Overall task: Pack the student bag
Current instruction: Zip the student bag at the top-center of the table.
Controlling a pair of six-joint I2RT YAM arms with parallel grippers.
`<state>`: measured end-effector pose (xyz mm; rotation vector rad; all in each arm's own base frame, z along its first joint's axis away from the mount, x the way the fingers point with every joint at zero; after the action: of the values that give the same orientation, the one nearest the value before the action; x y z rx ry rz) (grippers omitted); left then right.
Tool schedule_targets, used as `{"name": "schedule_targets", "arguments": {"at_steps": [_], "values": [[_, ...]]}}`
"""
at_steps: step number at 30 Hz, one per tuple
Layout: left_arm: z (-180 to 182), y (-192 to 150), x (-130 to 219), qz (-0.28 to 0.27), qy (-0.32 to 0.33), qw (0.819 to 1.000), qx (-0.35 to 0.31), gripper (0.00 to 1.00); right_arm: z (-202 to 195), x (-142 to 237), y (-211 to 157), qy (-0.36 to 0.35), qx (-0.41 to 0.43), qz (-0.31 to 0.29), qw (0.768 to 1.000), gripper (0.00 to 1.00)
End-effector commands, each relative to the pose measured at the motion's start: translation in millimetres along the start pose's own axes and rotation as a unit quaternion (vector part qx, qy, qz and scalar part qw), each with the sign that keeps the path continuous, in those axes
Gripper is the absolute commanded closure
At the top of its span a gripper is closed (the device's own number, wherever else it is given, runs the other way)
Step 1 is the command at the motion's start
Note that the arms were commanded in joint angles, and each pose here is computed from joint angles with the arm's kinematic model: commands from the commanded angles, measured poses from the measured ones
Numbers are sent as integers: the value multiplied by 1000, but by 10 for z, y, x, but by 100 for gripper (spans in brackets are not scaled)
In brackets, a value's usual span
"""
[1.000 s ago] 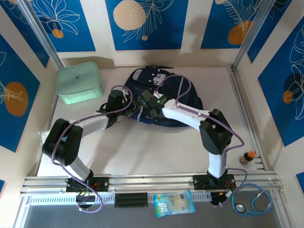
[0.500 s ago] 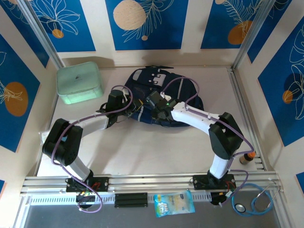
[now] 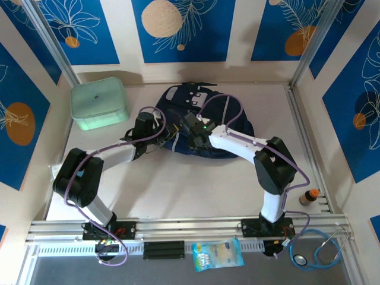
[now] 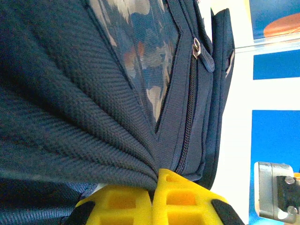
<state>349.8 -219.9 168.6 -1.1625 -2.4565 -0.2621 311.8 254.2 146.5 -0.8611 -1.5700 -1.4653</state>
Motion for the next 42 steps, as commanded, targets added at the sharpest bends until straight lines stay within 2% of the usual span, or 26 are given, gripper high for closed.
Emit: {"name": "schedule_targets", "arguments": {"at_steps": [1, 11, 23, 29, 33, 37, 42], "values": [[-238, 26, 26, 10, -42, 998, -38, 100, -62, -9, 11, -21, 3, 1, 1000, 83], [-148, 239, 101, -15, -31, 999, -37, 100, -352, 109, -242, 9, -8, -17, 1000, 96], [95, 589, 115, -41, -4, 999, -30, 100, -947, 64, -505, -42, -57, 9, 997, 97], [122, 713, 96, -51, -2, 998, -34, 100, -960, 168, -416, -19, -49, -11, 999, 98], [157, 729, 202, -71, 9, 997, -38, 75, -693, 244, -216, 55, -4, -38, 998, 99], [210, 670, 356, -85, 20, 996, -31, 54, -286, 358, 29, 142, 45, -63, 987, 99], [253, 514, 506, -76, 16, 997, -13, 45, 196, 393, 240, 212, 80, -65, 972, 99]]}}
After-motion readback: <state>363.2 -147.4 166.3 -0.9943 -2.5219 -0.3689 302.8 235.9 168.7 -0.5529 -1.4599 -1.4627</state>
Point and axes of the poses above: each hand's point on the last joint's axis, 136 mm out from that joint toward the fingers, its own x axis back along the fingers, its own z axis along the line the jaws close on, y = z × x, the point moved 6 cm from there along x, back along the fingers, and after that the axes turned 15 degrees about x, right-handed, at the moved point
